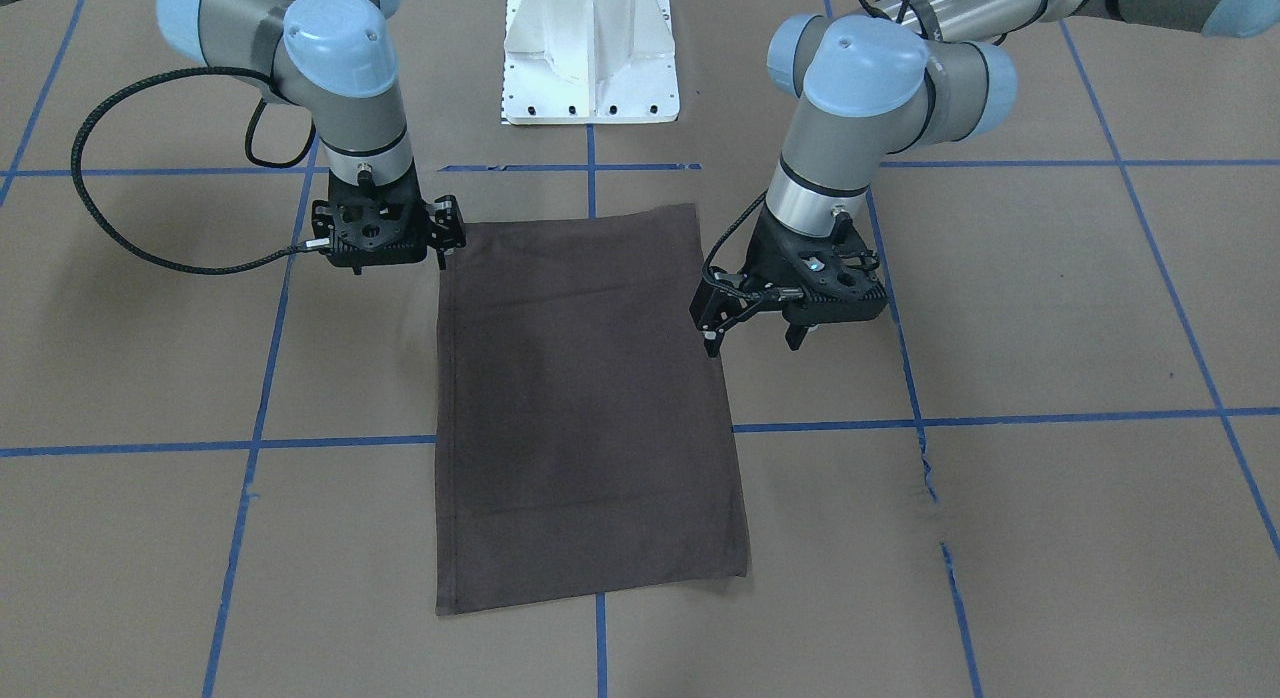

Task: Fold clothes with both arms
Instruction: 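Move both grippers to the shirt's two corners nearest the robot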

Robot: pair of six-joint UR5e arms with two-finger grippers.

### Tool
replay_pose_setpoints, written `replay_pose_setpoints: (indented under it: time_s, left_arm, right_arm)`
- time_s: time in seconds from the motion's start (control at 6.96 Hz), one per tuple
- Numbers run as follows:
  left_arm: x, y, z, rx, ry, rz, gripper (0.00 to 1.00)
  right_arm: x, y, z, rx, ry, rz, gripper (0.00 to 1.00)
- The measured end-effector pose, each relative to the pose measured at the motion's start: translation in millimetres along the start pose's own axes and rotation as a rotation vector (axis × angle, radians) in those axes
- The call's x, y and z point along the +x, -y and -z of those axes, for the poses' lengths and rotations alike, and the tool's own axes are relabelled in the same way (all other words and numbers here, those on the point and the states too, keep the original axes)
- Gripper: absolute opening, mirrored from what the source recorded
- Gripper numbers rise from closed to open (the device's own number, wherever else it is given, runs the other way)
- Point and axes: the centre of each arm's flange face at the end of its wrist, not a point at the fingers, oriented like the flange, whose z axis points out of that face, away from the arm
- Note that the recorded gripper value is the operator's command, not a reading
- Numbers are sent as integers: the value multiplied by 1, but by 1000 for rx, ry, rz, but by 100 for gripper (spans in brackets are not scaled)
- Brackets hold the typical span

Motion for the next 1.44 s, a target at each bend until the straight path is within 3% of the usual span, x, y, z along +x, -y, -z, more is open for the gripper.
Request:
replay_pose_setpoints:
  time_s: [0.29,0.43,0.86,1.29,1.44]
  left_arm:
    - [-9,-84,-21,-83,17,151,98]
    - [-10,-118,-28,-97,32,204,95]
    - [-13,-181,-50,-118,84,286,90]
    - [-11,-204,-56,-139,119,311,86]
    - [-10,-210,-57,-145,122,313,79]
  right_arm:
    - [-5,8,21,16,124,-23,100]
    - [-6,9,25,17,154,-36,100]
    - [-7,9,34,23,180,-41,100]
    - [-8,9,39,28,189,-49,100]
    - [-8,8,40,28,190,-51,100]
